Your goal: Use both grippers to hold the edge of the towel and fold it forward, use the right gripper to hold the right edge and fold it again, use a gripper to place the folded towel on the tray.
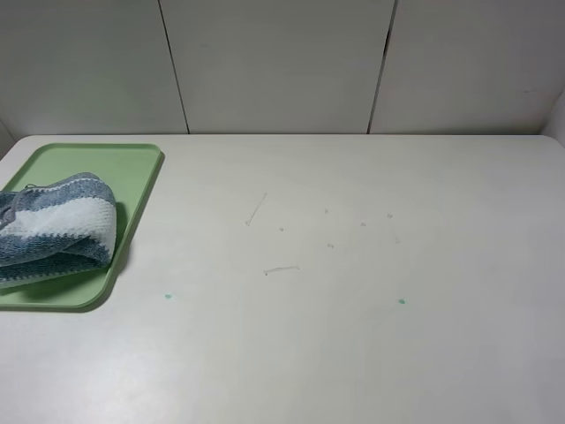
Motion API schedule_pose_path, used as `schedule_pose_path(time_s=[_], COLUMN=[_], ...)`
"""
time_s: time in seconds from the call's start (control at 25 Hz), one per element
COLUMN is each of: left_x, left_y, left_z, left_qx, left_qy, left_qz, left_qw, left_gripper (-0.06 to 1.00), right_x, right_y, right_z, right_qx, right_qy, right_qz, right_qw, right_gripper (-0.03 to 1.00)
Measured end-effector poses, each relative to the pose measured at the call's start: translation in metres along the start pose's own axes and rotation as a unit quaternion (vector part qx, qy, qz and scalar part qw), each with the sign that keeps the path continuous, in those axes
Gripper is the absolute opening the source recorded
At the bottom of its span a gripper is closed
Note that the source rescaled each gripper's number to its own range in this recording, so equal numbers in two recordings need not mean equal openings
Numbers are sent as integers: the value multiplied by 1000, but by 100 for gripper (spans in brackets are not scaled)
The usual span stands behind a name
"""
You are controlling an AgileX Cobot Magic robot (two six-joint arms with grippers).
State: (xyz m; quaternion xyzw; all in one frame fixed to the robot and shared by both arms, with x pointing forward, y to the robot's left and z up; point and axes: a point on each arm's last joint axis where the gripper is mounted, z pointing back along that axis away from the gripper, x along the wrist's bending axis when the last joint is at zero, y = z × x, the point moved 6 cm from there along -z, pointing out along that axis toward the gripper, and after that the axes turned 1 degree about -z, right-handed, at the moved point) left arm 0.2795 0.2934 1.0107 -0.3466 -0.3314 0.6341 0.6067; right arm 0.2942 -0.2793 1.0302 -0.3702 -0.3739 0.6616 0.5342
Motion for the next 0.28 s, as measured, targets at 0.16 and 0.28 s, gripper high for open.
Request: schedule_pose_path(time_s=[0.16,0.28], left_x=[0,0], left_y=[0,0], left_z=[0,0], left_qx=[0,0], left_qy=[0,0], left_qz=[0,1], left_qw=[1000,1000], left_gripper=[100,100], right_x=[0,0], right_y=[0,0], right_z=[0,0], right_qx=[0,0], right_qy=[0,0], right_qz=[0,0], right_qw=[1000,1000], right_gripper=[100,100])
